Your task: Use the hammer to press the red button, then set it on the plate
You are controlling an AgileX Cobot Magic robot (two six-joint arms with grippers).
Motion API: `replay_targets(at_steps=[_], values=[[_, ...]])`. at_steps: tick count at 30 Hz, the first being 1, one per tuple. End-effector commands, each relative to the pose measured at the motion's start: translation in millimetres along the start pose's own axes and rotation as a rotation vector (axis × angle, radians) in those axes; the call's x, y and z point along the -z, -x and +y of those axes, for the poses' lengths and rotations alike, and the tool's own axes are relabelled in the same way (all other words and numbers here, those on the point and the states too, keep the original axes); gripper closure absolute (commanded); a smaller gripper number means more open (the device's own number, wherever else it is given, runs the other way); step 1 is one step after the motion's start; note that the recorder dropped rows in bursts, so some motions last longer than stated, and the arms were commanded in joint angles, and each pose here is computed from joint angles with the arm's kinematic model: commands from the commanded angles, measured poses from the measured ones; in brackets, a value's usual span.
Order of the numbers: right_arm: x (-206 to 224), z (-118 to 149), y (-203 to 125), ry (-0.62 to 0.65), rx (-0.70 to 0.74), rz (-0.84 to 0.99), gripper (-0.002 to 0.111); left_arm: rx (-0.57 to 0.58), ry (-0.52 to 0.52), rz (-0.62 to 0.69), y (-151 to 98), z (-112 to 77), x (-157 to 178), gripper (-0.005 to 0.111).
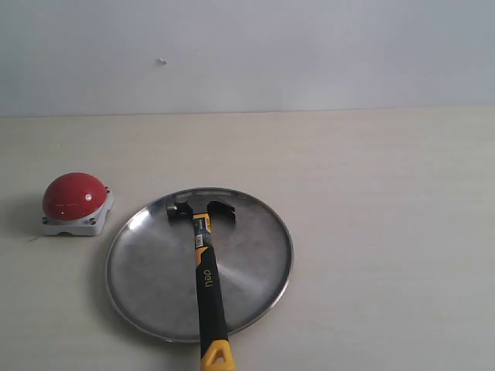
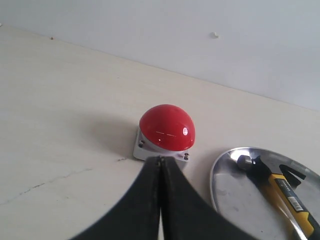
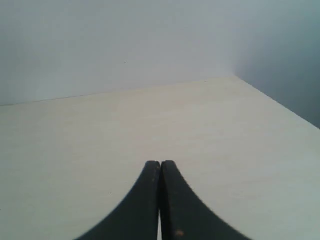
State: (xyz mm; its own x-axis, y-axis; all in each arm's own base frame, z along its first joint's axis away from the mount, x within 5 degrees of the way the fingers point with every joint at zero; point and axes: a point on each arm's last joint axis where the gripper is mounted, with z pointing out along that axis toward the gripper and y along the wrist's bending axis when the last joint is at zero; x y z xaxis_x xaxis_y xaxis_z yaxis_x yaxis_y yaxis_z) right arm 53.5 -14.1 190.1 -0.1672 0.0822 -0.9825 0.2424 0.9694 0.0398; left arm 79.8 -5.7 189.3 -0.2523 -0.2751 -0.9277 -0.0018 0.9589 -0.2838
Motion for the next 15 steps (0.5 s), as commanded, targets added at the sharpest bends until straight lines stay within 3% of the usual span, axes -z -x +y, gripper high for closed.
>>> replay_targets(at_steps=[1,15], values=[[0.1,1.0,-0.7,0.01,-0.031,-0.008,0.108,0.0,-0.009,-0.009,1.2,-0.8,0.5,0.107],[0.1,1.2,-0.9,0.012,-0.042,-0.006,0.108,0.0,-0.009,-0.009,1.2,-0.8,0.5,0.107]])
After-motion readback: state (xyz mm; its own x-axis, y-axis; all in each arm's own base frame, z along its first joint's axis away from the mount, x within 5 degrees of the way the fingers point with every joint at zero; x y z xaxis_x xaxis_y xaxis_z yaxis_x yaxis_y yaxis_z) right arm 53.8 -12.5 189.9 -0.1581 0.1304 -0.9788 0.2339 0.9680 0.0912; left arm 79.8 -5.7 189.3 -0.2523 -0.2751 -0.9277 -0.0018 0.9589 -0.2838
